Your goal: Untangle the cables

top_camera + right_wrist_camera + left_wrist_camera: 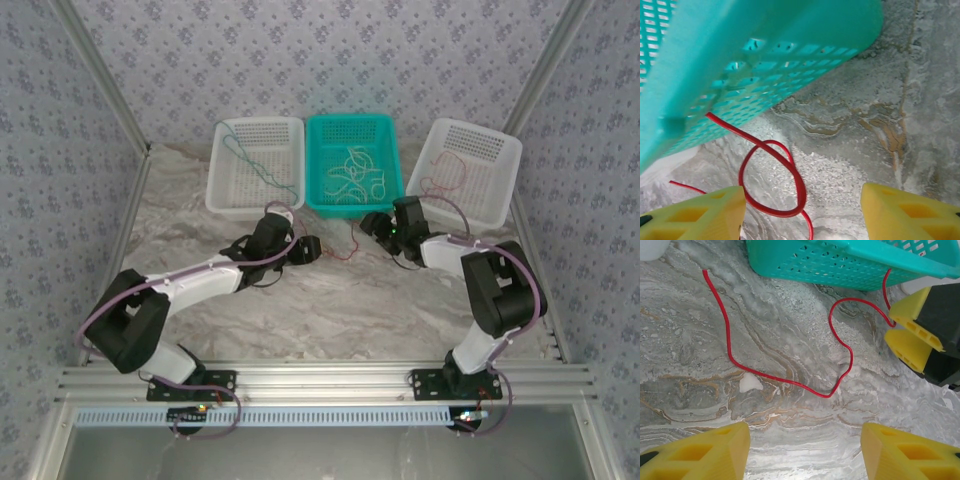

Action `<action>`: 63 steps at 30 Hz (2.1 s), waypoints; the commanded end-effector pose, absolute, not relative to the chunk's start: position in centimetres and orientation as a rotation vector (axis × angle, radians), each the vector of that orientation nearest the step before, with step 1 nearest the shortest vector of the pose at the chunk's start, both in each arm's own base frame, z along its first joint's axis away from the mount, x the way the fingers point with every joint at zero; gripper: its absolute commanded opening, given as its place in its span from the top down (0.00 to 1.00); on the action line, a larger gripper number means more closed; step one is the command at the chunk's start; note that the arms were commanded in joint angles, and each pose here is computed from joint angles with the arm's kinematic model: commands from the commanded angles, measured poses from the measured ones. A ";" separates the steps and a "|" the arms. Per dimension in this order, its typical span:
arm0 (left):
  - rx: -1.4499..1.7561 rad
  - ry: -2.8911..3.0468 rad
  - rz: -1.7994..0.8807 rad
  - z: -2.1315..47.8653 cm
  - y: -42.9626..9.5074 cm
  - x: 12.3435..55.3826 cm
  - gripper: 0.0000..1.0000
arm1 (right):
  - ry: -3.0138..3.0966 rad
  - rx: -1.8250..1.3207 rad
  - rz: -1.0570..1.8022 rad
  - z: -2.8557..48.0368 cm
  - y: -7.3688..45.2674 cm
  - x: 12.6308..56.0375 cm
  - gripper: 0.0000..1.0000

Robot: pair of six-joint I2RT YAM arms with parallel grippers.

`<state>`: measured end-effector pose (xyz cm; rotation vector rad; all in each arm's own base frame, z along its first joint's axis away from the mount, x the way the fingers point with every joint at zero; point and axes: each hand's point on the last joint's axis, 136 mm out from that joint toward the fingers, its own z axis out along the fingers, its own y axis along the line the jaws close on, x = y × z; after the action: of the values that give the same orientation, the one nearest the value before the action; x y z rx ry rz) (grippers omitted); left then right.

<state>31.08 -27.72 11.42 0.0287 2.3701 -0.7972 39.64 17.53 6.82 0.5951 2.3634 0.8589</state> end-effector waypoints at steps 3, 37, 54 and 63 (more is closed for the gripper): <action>-0.077 2.330 -0.783 12.2 -27.0 32.9 0.35 | 2.301 0.610 0.938 7.6 18.6 40.4 0.35; -0.286 2.563 -0.761 3.4 -27.2 34.0 0.48 | 2.369 0.610 0.973 8.6 18.8 33.6 1.00; -0.383 2.361 -0.634 12.5 -17.3 34.1 1.00 | 2.139 0.899 0.674 13.6 3.6 32.4 1.00; -0.378 2.290 -0.594 15.7 -15.9 34.0 1.00 | 1.923 1.037 0.630 18.4 -1.8 30.2 1.00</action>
<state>33.63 -19.64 16.44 -0.3124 2.2774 -0.8031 31.08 2.20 18.20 0.9036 2.0014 0.7896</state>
